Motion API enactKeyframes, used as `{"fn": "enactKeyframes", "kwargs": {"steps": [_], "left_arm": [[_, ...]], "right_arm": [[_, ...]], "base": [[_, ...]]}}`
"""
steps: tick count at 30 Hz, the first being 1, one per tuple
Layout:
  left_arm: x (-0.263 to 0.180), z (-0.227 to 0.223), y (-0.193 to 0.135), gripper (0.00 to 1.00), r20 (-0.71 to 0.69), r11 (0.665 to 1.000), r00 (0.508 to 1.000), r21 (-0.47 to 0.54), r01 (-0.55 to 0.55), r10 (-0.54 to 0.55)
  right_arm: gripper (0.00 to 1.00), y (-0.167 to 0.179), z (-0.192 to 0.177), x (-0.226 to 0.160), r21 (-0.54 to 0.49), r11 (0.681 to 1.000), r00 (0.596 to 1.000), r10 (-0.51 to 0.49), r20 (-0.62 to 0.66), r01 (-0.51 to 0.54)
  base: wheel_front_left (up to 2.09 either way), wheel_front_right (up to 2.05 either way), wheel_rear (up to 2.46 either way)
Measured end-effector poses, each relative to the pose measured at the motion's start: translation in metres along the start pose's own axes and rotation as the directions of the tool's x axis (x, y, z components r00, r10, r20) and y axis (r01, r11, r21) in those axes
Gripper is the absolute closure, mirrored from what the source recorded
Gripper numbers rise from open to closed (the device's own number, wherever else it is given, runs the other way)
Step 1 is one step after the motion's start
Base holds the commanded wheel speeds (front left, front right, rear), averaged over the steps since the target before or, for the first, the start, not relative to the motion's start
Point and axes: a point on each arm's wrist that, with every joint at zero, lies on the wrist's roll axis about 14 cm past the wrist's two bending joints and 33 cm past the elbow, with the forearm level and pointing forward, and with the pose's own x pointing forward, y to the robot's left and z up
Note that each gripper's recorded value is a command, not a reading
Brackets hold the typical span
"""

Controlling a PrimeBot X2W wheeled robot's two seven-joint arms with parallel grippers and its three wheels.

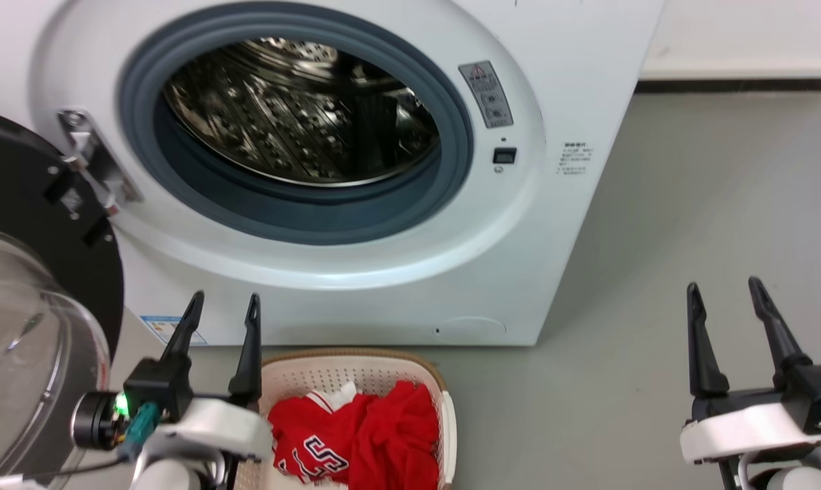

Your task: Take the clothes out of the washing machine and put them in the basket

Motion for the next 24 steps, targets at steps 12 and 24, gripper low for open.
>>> {"fn": "enactKeyframes", "kwargs": {"steps": [12, 24], "left_arm": [[-0.055, 0.013, 0.007, 0.00, 0.035, 0.997, 0.996, 0.017, -0.079, 0.078], [-0.064, 0.005, 0.004, 0.00, 0.009, 0.997, 0.997, 0.024, -0.077, 0.077]], "right_arm": [[0.00, 0.000, 0.000, -0.032, 0.036, 0.999, 1.000, -0.007, -0.015, 0.007], [0.00, 0.004, -0.015, -0.042, 0.048, 0.999, 0.998, 0.002, -0.064, 0.001]], "base": [[0.00, 0.00, 0.00], [0.00, 0.00, 0.00]]}}
